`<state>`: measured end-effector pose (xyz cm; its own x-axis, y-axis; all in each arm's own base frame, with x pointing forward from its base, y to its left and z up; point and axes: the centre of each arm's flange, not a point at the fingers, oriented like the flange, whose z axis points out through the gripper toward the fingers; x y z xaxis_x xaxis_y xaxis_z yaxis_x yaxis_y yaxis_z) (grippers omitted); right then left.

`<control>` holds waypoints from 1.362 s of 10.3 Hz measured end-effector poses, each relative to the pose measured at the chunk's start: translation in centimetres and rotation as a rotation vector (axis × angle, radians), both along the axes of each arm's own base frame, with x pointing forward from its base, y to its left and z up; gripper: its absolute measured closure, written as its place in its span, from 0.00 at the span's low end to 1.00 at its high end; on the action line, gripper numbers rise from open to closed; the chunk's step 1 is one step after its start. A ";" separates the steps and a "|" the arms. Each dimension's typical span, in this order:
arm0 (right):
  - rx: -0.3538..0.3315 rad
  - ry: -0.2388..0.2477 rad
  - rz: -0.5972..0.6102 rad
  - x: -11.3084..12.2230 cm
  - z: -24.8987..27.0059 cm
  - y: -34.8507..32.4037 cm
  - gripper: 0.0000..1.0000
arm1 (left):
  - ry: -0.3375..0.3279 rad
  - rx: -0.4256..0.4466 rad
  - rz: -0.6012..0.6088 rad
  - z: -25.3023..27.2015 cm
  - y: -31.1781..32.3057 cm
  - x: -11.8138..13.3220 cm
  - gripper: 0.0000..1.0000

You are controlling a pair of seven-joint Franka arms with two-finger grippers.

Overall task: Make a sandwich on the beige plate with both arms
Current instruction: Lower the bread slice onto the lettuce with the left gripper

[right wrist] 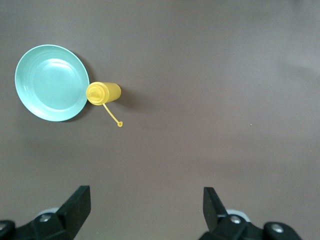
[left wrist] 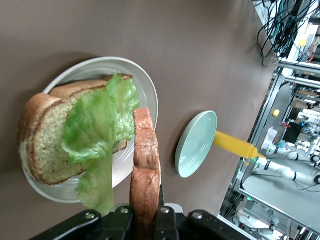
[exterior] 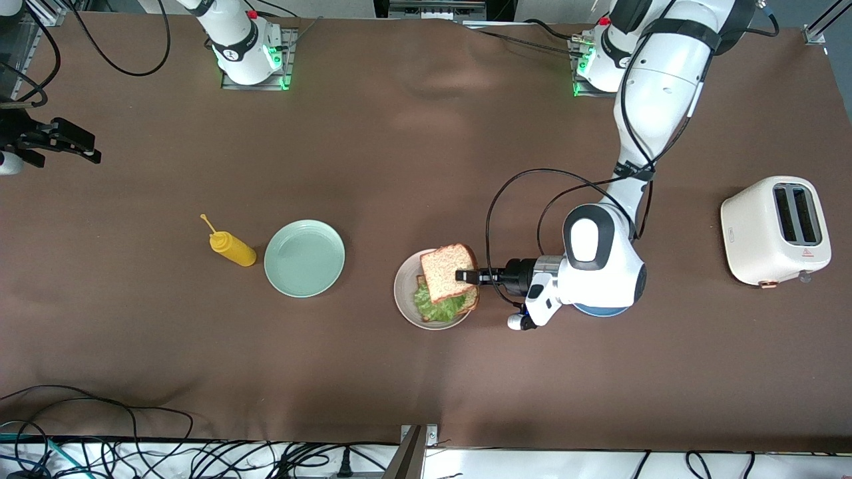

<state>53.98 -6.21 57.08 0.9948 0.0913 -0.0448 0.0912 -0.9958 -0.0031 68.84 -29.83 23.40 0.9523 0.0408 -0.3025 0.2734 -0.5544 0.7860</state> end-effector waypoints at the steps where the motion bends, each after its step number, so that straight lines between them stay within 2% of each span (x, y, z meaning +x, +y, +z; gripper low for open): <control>1: 0.000 0.001 0.000 0.0 0.0 0.0 0.00 | 0.012 -0.007 0.013 -0.8 -0.1 0.0 0.90; 3: 0.000 0.001 0.000 0.0 0.0 0.0 0.00 | 0.022 -0.005 0.016 -1.8 -0.5 -0.3 0.90; 7: 0.000 0.001 -0.001 0.0 0.0 0.0 0.00 | -0.026 0.023 0.047 -1.7 -2.1 -0.3 0.90; 14: 0.000 0.001 -0.001 0.0 0.0 0.0 0.00 | -0.056 0.031 0.068 -2.0 -2.1 0.8 0.90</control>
<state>53.96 -6.20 57.08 0.9948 0.0904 -0.0460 0.0903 -0.9959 -0.0033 69.64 -31.90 21.40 0.9624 0.1142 -0.2463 0.2671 -0.5608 0.7837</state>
